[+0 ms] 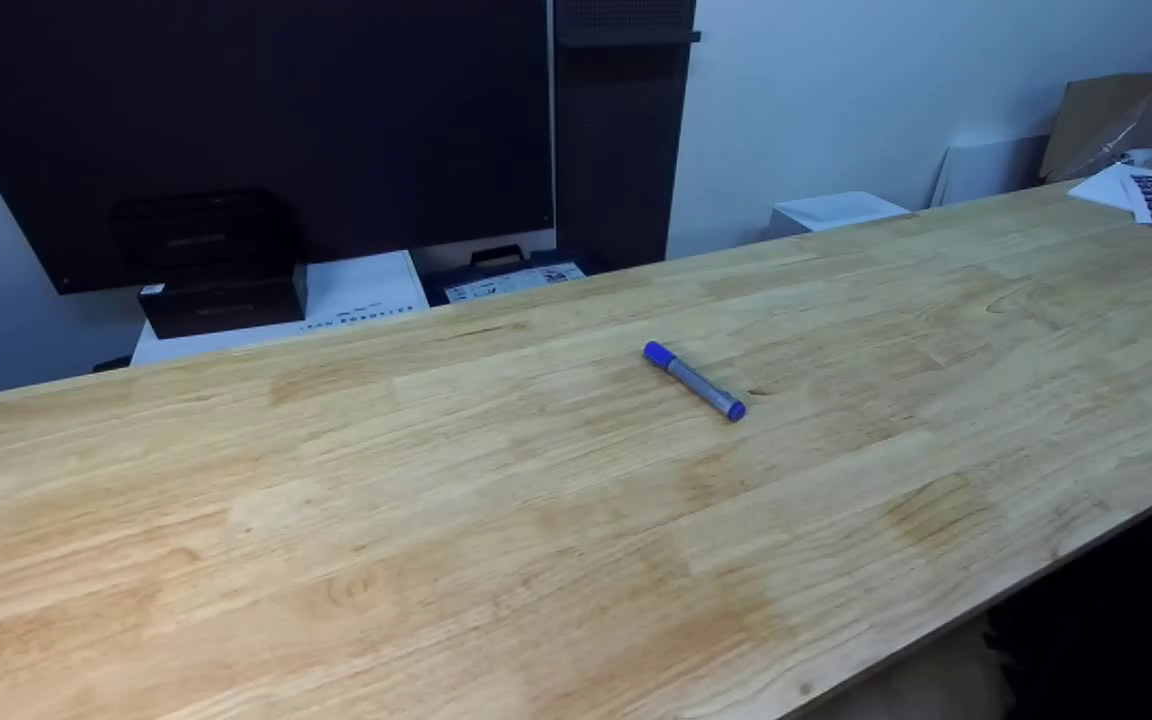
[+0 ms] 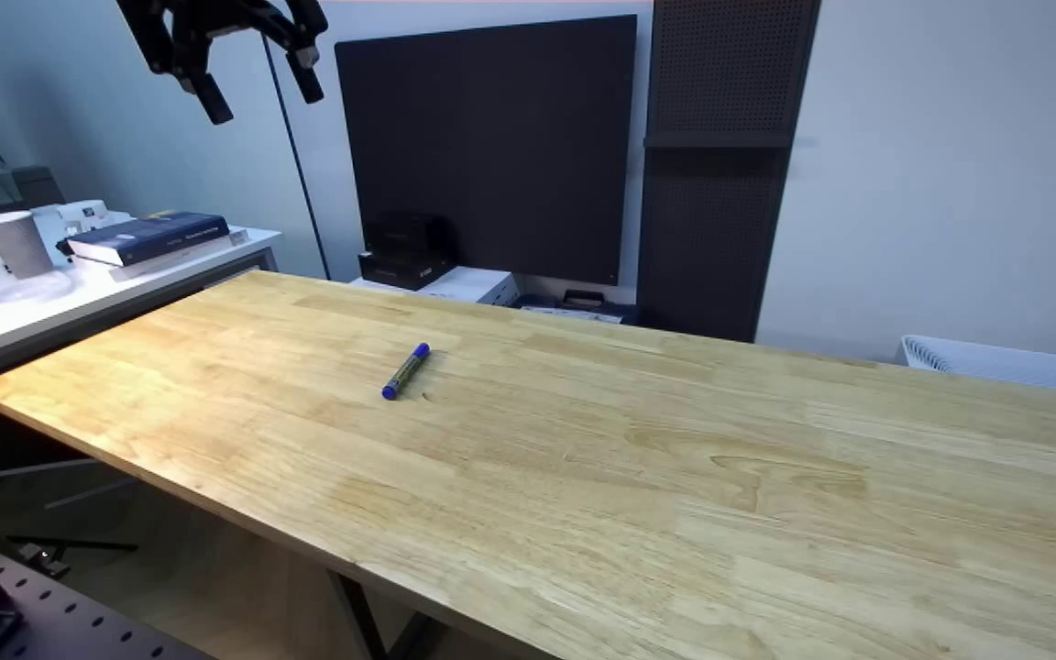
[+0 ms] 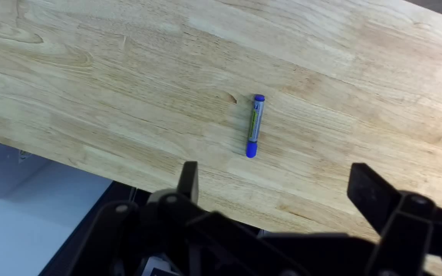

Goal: Move the blue marker to the right side of the table

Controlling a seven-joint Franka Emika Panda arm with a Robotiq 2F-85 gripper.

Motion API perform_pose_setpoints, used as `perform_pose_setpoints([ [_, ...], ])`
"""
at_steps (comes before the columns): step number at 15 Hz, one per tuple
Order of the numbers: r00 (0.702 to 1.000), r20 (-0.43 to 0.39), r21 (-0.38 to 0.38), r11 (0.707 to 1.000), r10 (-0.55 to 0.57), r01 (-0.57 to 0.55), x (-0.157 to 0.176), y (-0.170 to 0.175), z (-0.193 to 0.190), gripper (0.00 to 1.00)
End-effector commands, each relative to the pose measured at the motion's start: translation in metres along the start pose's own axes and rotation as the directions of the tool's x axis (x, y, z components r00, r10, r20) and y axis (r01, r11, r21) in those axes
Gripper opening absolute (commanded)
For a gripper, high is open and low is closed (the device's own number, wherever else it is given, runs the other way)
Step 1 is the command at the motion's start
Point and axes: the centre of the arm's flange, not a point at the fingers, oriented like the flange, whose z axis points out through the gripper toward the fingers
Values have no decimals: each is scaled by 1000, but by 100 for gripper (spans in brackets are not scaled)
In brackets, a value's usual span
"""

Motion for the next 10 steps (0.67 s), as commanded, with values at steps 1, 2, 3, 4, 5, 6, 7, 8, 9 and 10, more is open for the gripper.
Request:
perform_pose_setpoints([
  [1, 1000, -28, -31, 999, 5, -6, 1, 0, -4, 100],
  [2, 998, -57, -54, 998, 9, -13, 7, 3, -4, 100],
  [3, 997, -80, -52, 999, -1, -3, 13, 7, -3, 100],
  [4, 995, -101, -56, 998, 12, -18, 20, 13, 0, 100],
  [5, 994, -110, -39, 999, 29, -33, 28, 23, 8, 100],
  [6, 994, -96, -7, 998, 60, -61, 37, 36, 22, 100],
  [7, 994, -72, 22, 996, 88, -86, 41, 46, 34, 100],
  [8, 993, -35, 53, 992, 113, -111, 42, 57, 49, 100],
  [9, 990, 2, 71, 988, 139, -139, 43, 68, 69, 100],
  [10, 986, 39, 80, 983, 165, -168, 44, 78, 88, 100],
])
